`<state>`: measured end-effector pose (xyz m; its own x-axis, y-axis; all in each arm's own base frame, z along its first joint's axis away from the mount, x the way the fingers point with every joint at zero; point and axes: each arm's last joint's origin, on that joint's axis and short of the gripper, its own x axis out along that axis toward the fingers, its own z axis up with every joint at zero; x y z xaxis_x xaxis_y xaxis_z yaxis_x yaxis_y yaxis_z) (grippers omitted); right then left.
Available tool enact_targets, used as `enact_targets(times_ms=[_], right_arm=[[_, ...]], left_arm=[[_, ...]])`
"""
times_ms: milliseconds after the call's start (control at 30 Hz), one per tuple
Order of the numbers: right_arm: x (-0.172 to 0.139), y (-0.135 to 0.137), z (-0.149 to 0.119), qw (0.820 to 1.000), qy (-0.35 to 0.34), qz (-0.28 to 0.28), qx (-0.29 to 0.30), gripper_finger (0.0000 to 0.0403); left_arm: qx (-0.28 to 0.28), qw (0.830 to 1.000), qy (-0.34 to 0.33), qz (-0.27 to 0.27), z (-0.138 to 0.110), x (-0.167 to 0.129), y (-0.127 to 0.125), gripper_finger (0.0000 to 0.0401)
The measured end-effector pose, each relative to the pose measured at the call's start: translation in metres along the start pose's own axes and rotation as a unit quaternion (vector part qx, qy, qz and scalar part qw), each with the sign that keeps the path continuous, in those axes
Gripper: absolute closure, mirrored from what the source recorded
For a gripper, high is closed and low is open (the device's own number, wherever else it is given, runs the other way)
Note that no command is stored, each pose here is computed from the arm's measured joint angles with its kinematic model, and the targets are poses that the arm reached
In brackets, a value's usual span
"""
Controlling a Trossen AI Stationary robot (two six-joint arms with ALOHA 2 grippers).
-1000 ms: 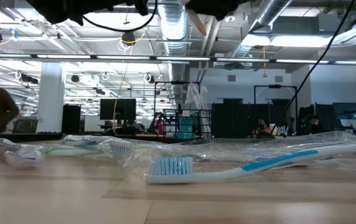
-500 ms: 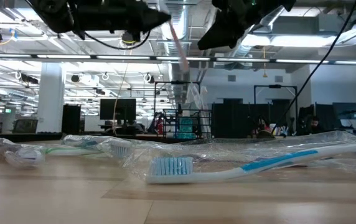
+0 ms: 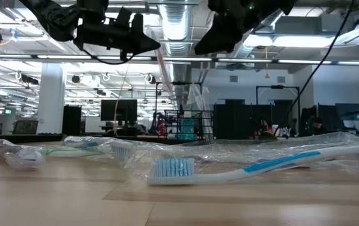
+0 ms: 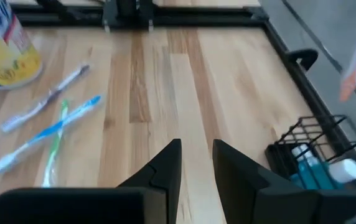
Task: Pick & Place toothbrushing station
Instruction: Put the toothbrush into the mesh organizer
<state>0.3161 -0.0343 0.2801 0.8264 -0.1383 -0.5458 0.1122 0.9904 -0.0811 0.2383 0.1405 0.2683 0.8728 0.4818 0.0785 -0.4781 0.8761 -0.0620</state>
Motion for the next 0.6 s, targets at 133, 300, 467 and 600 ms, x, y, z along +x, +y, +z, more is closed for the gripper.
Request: enact_targets(times_ms=[133,300,467,600], right_arm=[[0.017,0.001,-0.007,1.000,0.017,0.001,-0.013,0.0321],[0.026,0.001,-0.011,0.999,0.024,0.000,-0.021,0.0321],[0.024,0.001,-0.009,1.000,0.017,0.000,-0.021,0.0321],[0.022,0.004,-0.008,1.000,0.016,0.005,-0.004,0.0321]], left_arm=[[0.001,1.000,-0.001,0.018,0.000,0.000,0.006,0.0396],[0.002,0.999,-0.005,0.039,0.003,0.001,0.014,0.0396],[0.001,0.999,0.015,0.041,-0.005,0.024,0.016,0.0396],[0.000,0.999,0.034,0.042,-0.016,0.046,0.018,0.0396]])
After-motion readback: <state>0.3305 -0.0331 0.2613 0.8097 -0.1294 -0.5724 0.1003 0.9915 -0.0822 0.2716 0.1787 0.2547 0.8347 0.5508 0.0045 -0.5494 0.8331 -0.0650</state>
